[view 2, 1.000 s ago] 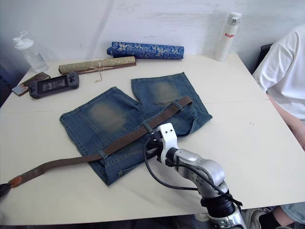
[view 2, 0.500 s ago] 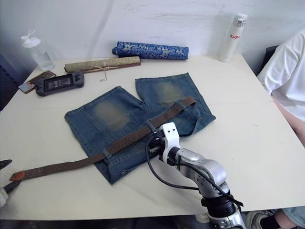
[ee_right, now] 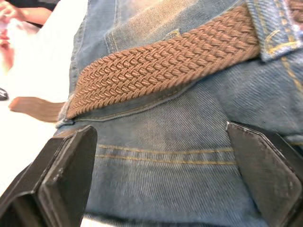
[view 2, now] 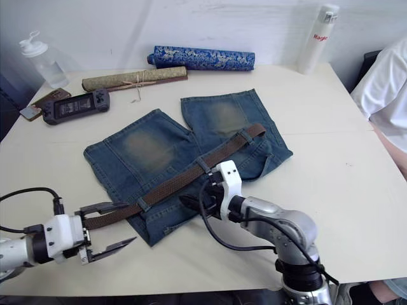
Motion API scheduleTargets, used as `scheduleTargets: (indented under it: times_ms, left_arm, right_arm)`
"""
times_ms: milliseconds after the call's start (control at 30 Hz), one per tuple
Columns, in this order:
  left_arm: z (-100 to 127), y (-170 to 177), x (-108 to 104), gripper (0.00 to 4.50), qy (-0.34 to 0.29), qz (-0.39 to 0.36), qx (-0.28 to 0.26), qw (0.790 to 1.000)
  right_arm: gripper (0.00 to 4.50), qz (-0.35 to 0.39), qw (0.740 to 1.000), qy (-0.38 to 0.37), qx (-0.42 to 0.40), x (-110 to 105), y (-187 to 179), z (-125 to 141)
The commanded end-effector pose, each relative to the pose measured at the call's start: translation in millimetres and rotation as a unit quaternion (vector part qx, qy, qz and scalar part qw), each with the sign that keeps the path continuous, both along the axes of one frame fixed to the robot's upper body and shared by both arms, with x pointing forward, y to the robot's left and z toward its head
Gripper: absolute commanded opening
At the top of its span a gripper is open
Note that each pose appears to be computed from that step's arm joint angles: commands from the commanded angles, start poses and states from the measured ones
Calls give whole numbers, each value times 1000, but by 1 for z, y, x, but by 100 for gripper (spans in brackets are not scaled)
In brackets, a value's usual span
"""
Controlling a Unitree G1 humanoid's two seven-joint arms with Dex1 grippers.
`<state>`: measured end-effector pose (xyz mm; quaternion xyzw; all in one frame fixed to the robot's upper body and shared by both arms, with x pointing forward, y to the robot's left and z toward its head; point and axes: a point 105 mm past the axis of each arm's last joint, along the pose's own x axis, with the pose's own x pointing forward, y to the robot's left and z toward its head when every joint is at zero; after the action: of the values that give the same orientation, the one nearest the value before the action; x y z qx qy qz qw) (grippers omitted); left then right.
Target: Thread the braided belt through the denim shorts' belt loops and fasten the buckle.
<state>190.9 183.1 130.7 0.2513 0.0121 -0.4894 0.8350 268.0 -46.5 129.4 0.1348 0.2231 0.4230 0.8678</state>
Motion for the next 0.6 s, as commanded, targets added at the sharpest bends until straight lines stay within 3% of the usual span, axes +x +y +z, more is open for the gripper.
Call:
scheduleTargets:
  times_ms: [33,133,333,600]
  left_arm:
    - [9,-15,3,407,-10,-13,-10,1000]
    - [8,-22,6,407,-10,-19,-7,1000]
    - [7,-38,8,407,-8,-42,-13,999]
    - [-19,-40,1,407,16,-73,44,996]
  right_arm:
    - [442,38,995,-74,53,-14,-19,53]
    - [442,61,989,-131,38,-20,-37,79]
    - [442,30,964,-227,-136,0,-81,73]
    - [442,65,839,-381,-383,31,-122,34]
